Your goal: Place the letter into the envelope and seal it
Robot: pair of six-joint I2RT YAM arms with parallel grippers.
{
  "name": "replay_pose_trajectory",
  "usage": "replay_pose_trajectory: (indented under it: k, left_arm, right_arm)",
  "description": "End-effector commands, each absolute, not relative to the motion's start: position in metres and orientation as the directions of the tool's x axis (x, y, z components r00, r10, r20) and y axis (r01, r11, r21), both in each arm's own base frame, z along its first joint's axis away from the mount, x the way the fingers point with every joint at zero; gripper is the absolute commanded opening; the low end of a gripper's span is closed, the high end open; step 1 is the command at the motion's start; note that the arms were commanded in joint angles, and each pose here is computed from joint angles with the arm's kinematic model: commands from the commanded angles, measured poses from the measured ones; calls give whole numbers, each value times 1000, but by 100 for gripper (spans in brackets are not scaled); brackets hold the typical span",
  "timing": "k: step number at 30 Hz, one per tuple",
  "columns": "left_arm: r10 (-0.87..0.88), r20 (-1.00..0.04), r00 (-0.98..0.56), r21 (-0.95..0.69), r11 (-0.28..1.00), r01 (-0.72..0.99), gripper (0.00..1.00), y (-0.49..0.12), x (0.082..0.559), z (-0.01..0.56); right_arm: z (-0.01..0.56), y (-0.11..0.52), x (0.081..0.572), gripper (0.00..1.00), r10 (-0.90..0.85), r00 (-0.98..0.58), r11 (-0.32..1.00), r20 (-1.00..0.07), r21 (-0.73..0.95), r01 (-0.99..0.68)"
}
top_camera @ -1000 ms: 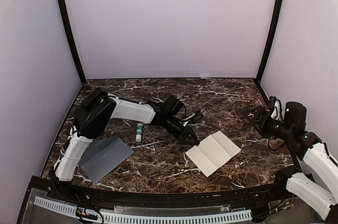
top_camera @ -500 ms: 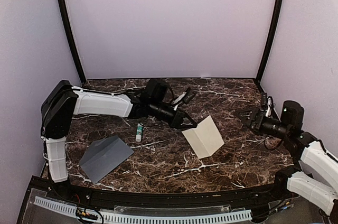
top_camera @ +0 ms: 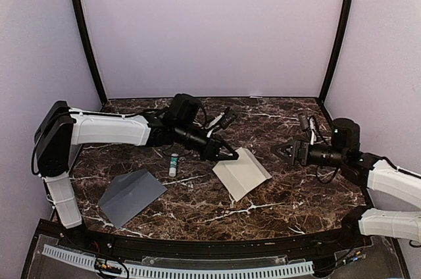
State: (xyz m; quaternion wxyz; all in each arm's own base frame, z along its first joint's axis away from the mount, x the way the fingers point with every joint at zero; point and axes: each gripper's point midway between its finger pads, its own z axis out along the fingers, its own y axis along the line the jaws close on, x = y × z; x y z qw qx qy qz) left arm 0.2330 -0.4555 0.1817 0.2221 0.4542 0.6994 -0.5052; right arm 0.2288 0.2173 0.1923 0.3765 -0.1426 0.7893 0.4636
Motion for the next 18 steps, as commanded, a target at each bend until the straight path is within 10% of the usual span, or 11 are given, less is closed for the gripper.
replay_pose_trajectory:
  k: [1, 10, 18]
  left_arm:
    - [423, -787, -450, -457, 90, 885, 0, -449, 230, 187]
    - [446, -757, -477, -416, 234, 879, 73, -445, 274, 158]
    - [409, -655, -635, -599, 231, 766, 83, -432, 313, 123]
  right_arm:
    - [206, 223, 245, 98, 96, -568, 560, -817, 517, -648]
    - [164, 216, 269, 99, 141, -713, 673, -687, 595, -440]
    - [136, 217, 252, 98, 216, -829, 639, -516, 717, -279]
